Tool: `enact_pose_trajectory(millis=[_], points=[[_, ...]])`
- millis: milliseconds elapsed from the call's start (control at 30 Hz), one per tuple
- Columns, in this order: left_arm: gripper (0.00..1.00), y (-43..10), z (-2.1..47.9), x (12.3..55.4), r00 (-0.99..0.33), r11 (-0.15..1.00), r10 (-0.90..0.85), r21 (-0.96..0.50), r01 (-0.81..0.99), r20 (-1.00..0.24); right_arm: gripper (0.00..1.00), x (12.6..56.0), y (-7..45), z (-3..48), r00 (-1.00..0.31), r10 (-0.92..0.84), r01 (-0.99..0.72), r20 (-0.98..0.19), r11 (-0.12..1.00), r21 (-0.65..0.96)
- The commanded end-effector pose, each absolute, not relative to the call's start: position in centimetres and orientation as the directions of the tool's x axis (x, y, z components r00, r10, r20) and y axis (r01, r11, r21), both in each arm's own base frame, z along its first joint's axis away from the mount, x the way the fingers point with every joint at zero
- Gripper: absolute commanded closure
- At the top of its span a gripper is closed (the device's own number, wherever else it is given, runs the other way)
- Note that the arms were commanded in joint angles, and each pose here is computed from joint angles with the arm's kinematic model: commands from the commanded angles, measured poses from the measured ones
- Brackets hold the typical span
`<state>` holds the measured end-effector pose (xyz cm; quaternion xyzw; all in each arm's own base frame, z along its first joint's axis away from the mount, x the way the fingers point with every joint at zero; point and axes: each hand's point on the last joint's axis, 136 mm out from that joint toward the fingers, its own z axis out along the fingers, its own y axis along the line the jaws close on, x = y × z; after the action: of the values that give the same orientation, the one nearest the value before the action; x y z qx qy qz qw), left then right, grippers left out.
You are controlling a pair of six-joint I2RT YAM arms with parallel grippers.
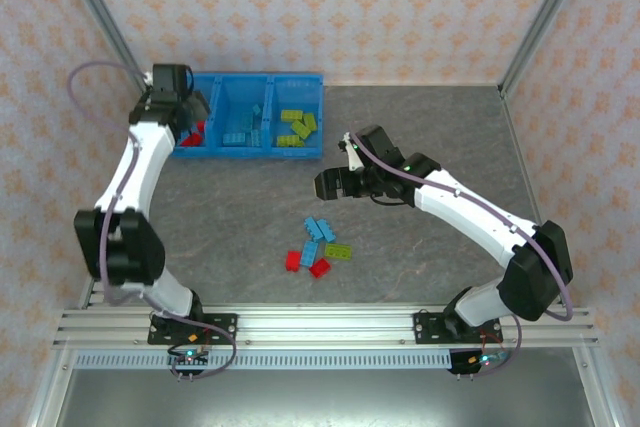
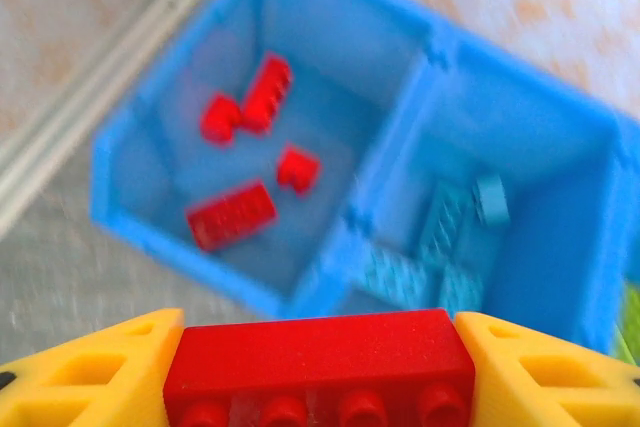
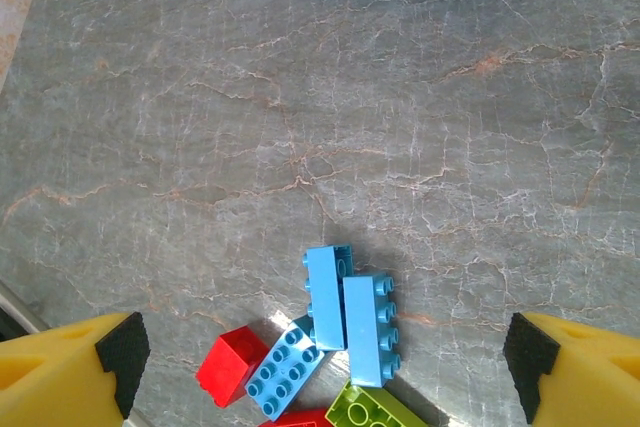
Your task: Sort the legos into containers by color
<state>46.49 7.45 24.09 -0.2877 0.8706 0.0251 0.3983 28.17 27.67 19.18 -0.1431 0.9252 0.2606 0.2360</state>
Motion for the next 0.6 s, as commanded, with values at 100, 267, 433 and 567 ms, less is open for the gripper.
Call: enact_pose_trajectory(millis=[100,267,433,567], points=[[0.46,13.0,20.2,51.9,-0.537,0.751,-0.537,-0.080,-0.655,-0.651,0.06,28.0,26.2,20.8,-0.827,-0.109,-0.368,-0.552,0.846,0.385],[0.29,13.4,19.3,54.4,-0.570,0.760,-0.564,-0.107,-0.641,-0.598,0.05,27.7,25.2,21.2,-0.814,-0.089,-0.356,-0.575,0.857,0.373],[0.19,12.9,22.7,53.8,-0.536,0.771,-0.557,-0.155,-0.618,-0.634,0.05,28.0,25.2,21.0,-0.814,-0.082,-0.347,-0.575,0.863,0.368],[0.18,11.1,27.1,51.4,-0.488,0.786,-0.563,-0.250,-0.565,-0.667,0.05,28.7,25.0,20.0,-0.822,-0.057,-0.305,-0.566,0.885,0.353]])
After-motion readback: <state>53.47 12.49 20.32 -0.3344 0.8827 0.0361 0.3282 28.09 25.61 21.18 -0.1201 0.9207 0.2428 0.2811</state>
